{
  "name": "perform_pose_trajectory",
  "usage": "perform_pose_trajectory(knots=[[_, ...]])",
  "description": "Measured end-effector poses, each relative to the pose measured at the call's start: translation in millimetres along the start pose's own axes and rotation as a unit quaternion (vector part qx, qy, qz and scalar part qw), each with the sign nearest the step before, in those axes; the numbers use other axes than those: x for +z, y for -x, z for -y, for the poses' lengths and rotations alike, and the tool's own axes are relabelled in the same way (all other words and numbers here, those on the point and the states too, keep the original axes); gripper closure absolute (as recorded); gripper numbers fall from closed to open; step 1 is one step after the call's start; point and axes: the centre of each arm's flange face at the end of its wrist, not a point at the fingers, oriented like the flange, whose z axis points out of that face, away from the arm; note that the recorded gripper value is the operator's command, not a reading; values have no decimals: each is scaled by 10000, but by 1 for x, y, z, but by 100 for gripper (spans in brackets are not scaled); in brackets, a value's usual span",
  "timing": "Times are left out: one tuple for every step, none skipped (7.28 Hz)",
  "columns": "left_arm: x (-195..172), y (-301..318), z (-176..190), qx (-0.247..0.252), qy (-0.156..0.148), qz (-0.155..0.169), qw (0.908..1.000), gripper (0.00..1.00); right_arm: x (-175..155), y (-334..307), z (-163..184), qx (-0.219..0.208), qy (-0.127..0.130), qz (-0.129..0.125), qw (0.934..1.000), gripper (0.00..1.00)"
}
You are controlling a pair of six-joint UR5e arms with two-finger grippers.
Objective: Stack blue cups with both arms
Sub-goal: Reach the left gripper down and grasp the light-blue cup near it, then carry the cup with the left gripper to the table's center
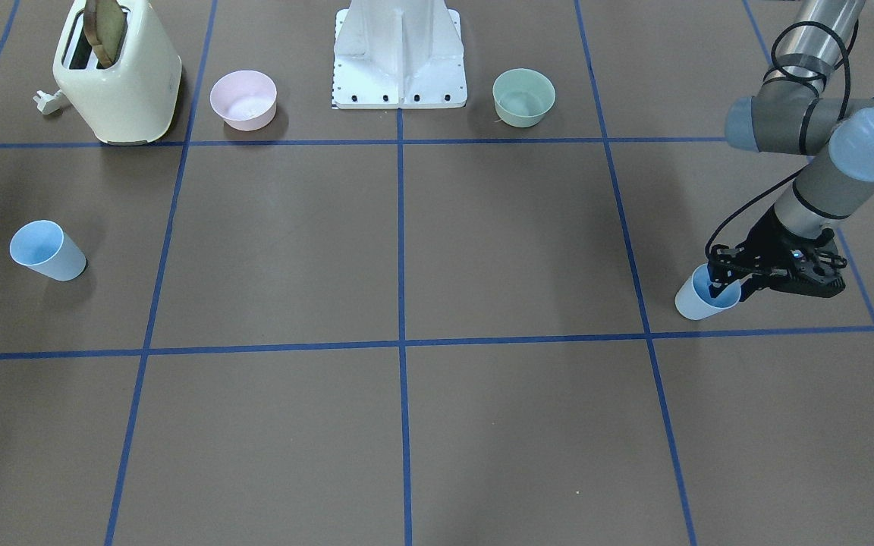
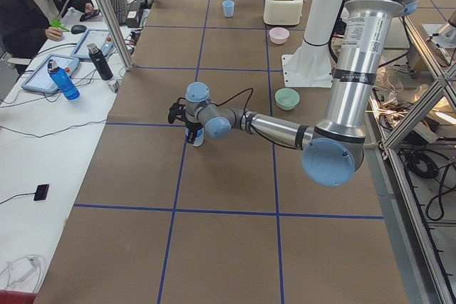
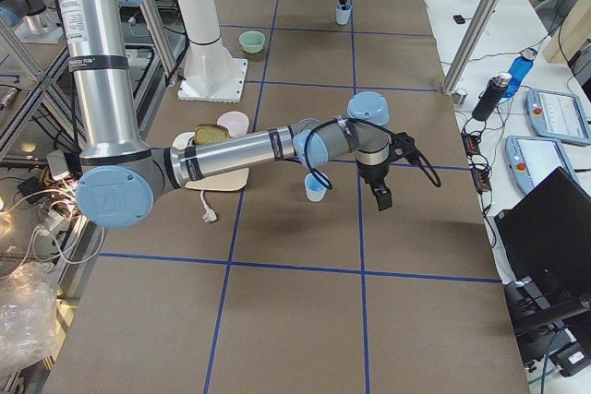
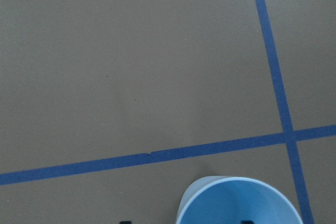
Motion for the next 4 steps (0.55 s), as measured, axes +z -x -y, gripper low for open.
perform_pose_trajectory(knots=[[-3,-4,0,43,-27,-43,10000,100,0,0,0,4,0,0,10000,0],[-11,-12,1,95,-75,-114,9999,100,0,0,0,6,-4,1,10000,0],[-25,-26,3,137,-132,-193,9996,100,-1,1,0,6,-7,3,10000,0],[-41,-45,11,145,-181,-230,9995,100,-1,1,0,6,-7,6,10000,0]])
